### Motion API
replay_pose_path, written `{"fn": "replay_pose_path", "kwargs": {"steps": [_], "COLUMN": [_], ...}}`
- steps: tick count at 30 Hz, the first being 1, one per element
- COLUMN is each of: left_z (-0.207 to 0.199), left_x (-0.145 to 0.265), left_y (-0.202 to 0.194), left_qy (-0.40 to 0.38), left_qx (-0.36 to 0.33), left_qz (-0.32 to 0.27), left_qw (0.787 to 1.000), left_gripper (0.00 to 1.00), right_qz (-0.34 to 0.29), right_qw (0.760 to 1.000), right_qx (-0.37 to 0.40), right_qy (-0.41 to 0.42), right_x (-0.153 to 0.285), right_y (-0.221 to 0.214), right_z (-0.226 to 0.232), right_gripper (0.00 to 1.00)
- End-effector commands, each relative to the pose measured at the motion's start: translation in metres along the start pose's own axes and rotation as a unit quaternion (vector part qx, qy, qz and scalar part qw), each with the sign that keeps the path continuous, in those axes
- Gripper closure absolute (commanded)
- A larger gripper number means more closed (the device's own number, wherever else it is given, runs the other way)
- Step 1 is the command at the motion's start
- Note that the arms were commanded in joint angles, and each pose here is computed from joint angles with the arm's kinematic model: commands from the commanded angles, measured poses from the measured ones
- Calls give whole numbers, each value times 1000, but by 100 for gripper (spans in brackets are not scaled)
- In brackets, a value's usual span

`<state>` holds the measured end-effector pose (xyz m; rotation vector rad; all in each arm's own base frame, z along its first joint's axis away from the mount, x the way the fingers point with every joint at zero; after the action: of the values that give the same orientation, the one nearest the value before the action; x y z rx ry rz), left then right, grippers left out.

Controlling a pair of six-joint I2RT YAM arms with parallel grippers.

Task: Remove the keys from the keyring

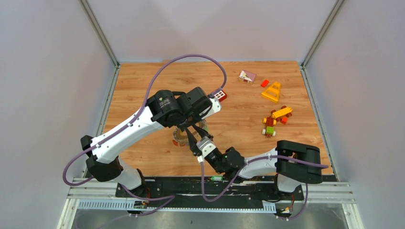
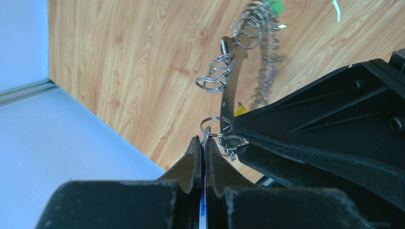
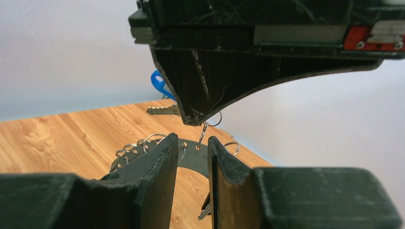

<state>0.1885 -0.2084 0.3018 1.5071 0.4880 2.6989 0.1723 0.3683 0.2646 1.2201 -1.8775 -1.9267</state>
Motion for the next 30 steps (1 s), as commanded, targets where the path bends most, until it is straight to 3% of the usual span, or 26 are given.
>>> {"fn": "replay_pose_path", "kwargs": {"steps": [1, 30], "left_z": [15, 11], "left_x": [21, 22], "left_y": [6, 7], "left_qy": [26, 15], "left_qx": [20, 16], "left_qz": [-50, -59], "left_qw": [998, 998], "left_gripper": [100, 100], "right_qz": [-51, -54], "right_qw": [997, 996], "right_qx": [-32, -52], "right_qy": [-39, -53], "right_x": [-11, -25], "right_y": [29, 21], "right_z": [-10, -18], "right_gripper": [70, 75]}}
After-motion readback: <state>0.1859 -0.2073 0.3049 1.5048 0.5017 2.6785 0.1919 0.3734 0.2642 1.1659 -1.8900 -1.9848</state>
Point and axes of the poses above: each gripper's point midway between its finger pads, its own x axis back along the fingers, its own z axis along the line the jaws close on, y = z × x, the point moved 2 cm from there along x, back along the fingers, and after that the axes turned 12 degrees about -x, right-handed, at the moved point
